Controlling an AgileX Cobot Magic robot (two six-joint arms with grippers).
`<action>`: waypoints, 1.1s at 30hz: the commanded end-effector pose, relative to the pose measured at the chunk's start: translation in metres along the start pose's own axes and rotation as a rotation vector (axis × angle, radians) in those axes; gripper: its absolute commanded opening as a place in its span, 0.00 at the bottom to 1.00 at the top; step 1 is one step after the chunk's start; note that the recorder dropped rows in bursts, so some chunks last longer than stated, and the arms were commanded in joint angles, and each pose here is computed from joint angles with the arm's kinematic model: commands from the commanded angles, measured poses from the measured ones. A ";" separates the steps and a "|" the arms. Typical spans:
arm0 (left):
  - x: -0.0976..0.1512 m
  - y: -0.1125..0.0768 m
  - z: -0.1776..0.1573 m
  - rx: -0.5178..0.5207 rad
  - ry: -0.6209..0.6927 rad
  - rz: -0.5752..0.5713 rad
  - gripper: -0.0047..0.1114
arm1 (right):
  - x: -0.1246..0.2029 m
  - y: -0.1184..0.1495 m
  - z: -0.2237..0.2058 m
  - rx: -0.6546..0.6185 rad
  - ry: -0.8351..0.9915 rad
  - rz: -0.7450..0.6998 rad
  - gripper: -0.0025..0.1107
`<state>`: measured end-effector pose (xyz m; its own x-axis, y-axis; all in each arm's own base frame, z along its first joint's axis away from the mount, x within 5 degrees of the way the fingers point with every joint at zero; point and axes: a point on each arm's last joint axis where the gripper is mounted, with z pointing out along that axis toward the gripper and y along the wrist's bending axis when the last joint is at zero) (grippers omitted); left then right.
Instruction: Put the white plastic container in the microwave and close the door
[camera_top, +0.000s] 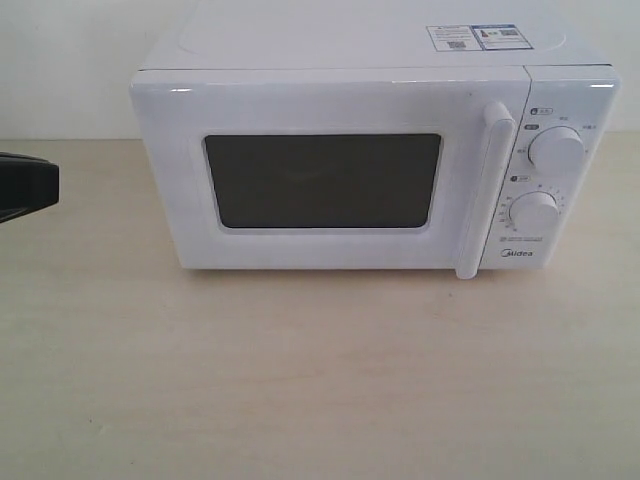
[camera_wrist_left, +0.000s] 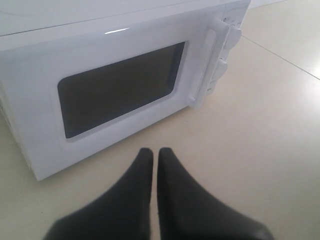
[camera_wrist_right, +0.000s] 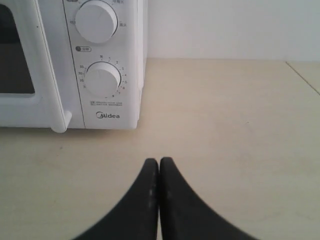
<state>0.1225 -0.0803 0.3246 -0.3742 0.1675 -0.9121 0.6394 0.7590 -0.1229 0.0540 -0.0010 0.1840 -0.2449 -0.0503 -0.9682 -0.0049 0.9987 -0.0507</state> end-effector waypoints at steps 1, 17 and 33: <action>0.001 0.000 0.000 0.000 -0.004 -0.010 0.08 | 0.001 0.000 0.000 0.000 0.003 -0.004 0.02; 0.001 0.000 0.000 0.000 -0.004 -0.010 0.08 | 0.001 0.000 0.000 0.000 0.003 -0.004 0.02; 0.002 -0.011 -0.052 -0.103 -0.234 0.173 0.08 | 0.002 0.000 0.000 0.000 0.010 -0.004 0.02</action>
<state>0.0988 -0.0677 0.3403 -0.1956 0.1891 -0.9623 0.6480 0.7614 0.0179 0.0537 -0.0010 0.1829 -0.2577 -0.0484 -0.9650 -0.0051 0.9988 -0.0487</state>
